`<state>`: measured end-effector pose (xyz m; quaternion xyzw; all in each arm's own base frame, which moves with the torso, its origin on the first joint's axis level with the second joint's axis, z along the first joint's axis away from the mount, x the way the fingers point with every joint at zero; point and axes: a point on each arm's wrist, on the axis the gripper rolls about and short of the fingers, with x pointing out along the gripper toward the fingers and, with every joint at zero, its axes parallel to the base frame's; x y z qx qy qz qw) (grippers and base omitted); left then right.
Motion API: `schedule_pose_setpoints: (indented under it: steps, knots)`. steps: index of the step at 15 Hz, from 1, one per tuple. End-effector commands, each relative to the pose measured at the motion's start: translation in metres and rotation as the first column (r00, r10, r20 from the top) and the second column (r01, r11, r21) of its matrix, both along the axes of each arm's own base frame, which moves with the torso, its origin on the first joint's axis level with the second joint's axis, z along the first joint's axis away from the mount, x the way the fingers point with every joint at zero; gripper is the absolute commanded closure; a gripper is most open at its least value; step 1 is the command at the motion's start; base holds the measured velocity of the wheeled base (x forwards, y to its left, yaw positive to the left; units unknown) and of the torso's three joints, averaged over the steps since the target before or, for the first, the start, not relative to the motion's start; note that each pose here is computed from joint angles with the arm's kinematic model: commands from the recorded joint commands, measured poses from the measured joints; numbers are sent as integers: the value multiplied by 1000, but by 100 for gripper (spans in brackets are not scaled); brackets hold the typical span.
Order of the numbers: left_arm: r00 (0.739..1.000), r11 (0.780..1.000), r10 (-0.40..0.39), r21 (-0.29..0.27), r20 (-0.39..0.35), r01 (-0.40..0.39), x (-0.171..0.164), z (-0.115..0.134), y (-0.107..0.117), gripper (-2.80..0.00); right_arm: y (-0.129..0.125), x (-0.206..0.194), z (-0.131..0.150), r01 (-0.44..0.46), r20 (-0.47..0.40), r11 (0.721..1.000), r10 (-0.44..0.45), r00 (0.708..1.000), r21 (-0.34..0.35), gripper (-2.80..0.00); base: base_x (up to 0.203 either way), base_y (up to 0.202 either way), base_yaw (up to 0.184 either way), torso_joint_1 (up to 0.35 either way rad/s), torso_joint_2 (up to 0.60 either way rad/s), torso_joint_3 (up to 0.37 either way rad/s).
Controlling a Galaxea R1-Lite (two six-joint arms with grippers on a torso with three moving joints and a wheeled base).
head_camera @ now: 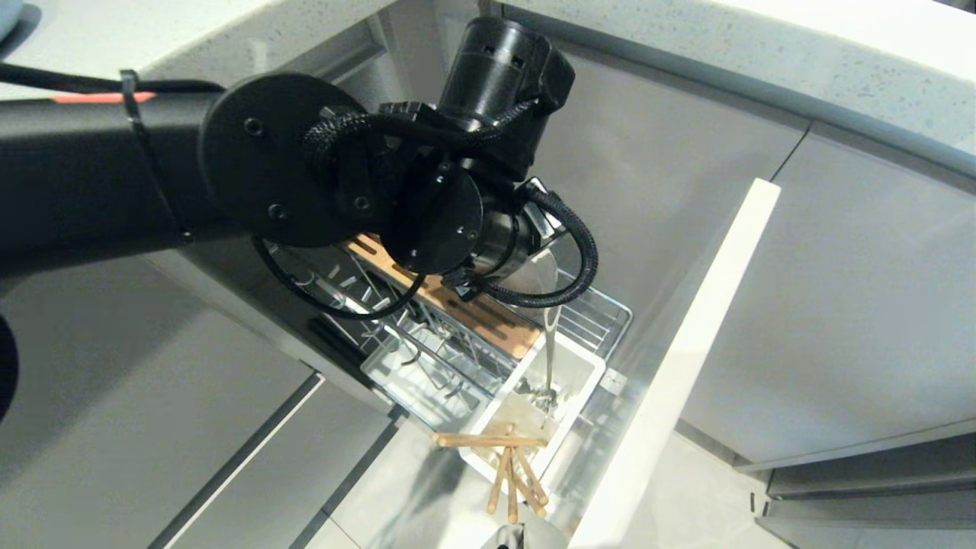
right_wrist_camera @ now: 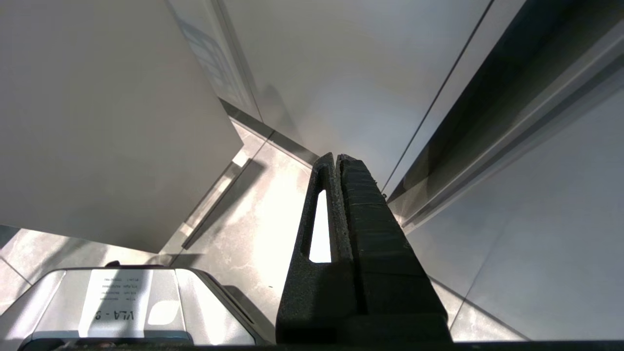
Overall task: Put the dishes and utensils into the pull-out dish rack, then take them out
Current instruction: Take the bowl out of the cupboard
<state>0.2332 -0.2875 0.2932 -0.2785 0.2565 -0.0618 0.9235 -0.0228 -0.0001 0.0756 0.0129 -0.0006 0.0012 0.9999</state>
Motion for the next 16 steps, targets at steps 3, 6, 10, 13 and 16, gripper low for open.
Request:
schedule_pose_setpoints:
  steps: [3,6,10,13,16]
  knots:
    - [1000,1000,-8,-21,-5,8,11,-10,-3,-280,0,0,0,1,-1,1000,-1,1000,0,0,0,0,0,0,0,0]
    - [1000,999,-28,-35,12,28,21,-17,-4,-280,0,0,0,0,-1,1000,0,1000,0,0,0,0,0,0,0,0]
    - [998,998,-33,-60,52,36,31,-23,-3,-280,0,0,0,0,-1,1000,0,1000,0,0,0,0,0,0,0,0]
    - [998,998,-36,-55,59,39,31,-24,-4,-280,0,0,0,0,-1,1000,0,1000,0,0,0,0,0,0,0,0]
    - [996,998,-44,-44,72,47,32,-28,-4,-280,0,0,0,-1,-1,1000,1,1000,0,0,0,0,0,0,0,0]
